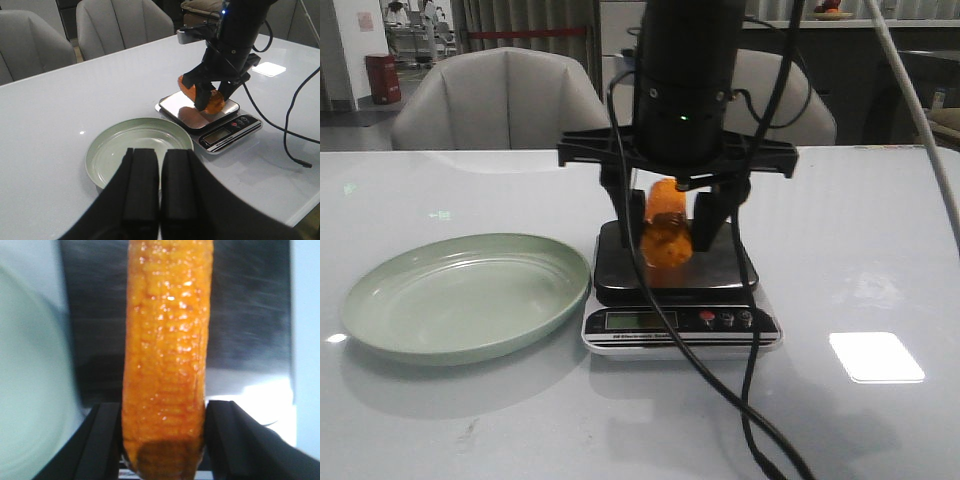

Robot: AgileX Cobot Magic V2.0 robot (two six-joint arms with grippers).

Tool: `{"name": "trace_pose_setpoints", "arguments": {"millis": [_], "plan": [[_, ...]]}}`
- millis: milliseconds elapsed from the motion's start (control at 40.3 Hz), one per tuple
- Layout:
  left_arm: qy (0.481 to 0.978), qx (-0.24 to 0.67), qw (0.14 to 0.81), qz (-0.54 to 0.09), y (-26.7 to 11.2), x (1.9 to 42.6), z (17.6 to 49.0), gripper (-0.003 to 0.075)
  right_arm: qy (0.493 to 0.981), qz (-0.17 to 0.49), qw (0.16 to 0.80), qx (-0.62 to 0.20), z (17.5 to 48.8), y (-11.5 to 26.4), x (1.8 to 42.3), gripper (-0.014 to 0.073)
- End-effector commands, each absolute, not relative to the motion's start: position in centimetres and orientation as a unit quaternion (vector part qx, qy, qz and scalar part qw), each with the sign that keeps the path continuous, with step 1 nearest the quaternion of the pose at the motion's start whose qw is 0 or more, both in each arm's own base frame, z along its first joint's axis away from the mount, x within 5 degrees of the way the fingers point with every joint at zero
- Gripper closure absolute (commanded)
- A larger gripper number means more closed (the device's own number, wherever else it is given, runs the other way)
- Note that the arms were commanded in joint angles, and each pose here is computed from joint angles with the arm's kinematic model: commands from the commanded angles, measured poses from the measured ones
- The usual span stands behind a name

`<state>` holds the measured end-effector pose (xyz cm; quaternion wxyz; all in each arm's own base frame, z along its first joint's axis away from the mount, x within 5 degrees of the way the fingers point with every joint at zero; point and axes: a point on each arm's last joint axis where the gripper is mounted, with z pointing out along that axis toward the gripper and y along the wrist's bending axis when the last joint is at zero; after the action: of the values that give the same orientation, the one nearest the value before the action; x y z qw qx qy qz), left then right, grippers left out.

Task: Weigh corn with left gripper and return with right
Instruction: 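Lift the corn with the right gripper and lower it onto the plate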

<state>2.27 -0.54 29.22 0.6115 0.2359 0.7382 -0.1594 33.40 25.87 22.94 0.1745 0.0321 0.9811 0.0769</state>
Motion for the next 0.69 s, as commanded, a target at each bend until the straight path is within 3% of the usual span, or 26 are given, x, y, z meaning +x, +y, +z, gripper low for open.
{"name": "trace_pose_setpoints", "arguments": {"millis": [0,298,521,595,670], "plan": [[0.711,0.231,0.643,-0.169,-0.6,2.3,30.6,0.0590,0.963,0.140,0.231,0.000,27.4,27.9,32.3,0.0354],[0.711,0.231,0.643,-0.169,-0.6,2.3,30.6,0.0590,0.939,0.234,0.249,-0.033,26.7,33.3,30.5,0.0354],[0.711,0.231,0.643,-0.169,-0.6,2.3,30.6,0.0590,0.940,0.244,0.236,-0.041,24.0,35.8,30.5,0.0351],[0.711,0.231,0.643,-0.169,-0.6,2.3,30.6,0.0590,0.941,0.244,0.232,-0.042,23.6,36.3,30.7,0.0314],[0.711,0.231,0.643,-0.169,-0.6,2.3,30.6,0.0590,0.941,0.243,0.232,-0.041,23.3,36.6,31.0,0.0223]]}}
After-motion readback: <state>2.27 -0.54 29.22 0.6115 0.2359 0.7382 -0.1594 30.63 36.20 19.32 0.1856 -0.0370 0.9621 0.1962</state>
